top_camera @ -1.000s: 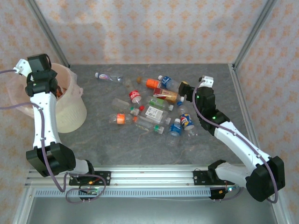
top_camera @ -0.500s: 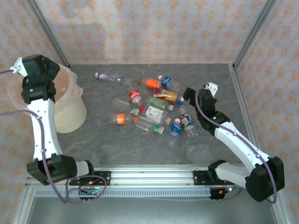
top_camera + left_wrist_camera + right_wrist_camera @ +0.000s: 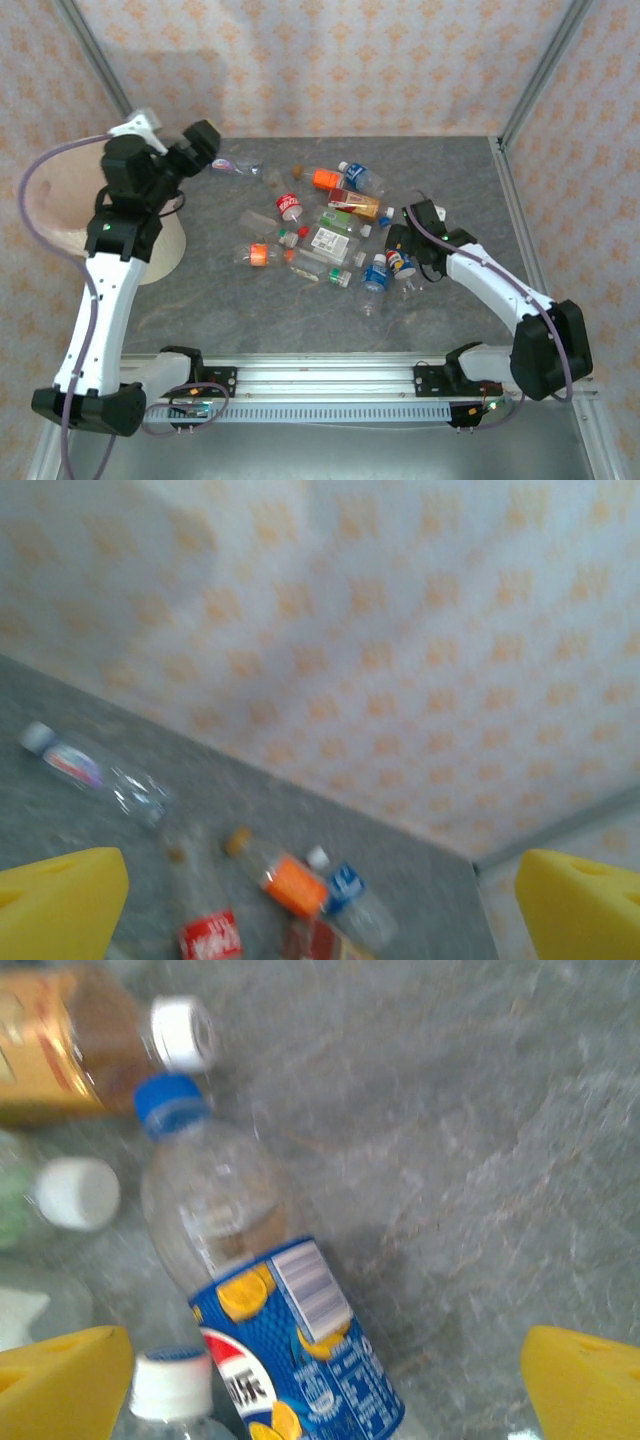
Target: Put the plastic bottles in the bin
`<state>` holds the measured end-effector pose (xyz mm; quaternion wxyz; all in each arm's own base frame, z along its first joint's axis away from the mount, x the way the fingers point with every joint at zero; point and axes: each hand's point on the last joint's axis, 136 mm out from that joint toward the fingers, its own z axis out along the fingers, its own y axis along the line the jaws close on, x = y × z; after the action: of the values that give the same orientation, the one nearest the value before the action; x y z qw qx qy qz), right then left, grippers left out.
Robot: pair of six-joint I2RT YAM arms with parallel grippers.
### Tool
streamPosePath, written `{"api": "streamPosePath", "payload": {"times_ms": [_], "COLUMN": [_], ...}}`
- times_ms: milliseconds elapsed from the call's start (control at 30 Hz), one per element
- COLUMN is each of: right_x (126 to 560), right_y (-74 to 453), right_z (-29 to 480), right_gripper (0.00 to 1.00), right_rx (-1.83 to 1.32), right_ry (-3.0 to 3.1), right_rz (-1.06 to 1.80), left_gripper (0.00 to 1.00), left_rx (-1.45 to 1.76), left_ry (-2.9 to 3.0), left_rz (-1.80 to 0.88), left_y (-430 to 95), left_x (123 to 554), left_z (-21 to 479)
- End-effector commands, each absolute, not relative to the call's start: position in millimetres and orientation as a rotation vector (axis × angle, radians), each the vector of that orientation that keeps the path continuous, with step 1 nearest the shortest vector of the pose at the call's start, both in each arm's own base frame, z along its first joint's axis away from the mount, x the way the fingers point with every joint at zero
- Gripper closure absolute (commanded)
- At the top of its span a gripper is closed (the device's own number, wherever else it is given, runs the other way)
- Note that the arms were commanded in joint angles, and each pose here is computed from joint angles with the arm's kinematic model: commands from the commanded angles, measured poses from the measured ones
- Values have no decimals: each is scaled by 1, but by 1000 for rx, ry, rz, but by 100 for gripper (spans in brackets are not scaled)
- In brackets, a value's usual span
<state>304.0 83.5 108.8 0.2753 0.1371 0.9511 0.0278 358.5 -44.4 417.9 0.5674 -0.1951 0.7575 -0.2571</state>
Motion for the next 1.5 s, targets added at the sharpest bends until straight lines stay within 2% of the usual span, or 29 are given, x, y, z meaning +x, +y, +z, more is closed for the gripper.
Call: {"api": "streamPosePath", "payload": {"times_ms": [0,167,333,467,633,967,1200,1333,1467], "right_x": [284,262,253,253,260,278,285,297,310], "right_y": [84,80,85,94,79,75,64,76,113], "right_z": [98,75,63,52,38,25,65,108,150], "right_gripper": [0,6,10,12,16,31,48,50,50], "right_rx": [345,381,379,361,469,508,505,419,264], "right_ry": [2672,2757,2796,2826,2805,2687,2508,2367,2242], "right_rz": [46,16,54,87,-46,-49,-22,117,376], "left_gripper": [0,0,0,0,0,0,0,0,0], "left_rx": [-292,-115,-71,-92,-142,-134,-133,-139,-144], "left_ry": [1802,1857,1955,2019,2047,2091,2100,2106,2106], "left_rz": [-690,-853,-874,-835,-795,-782,-811,-831,-879], "left_y": [-86,-148,-177,-180,-175,-180,-186,-190,-198], "left_x": [355,350,350,355,362,371,374,377,382], "left_z": [422,398,362,333,314,299,292,289,285]}}
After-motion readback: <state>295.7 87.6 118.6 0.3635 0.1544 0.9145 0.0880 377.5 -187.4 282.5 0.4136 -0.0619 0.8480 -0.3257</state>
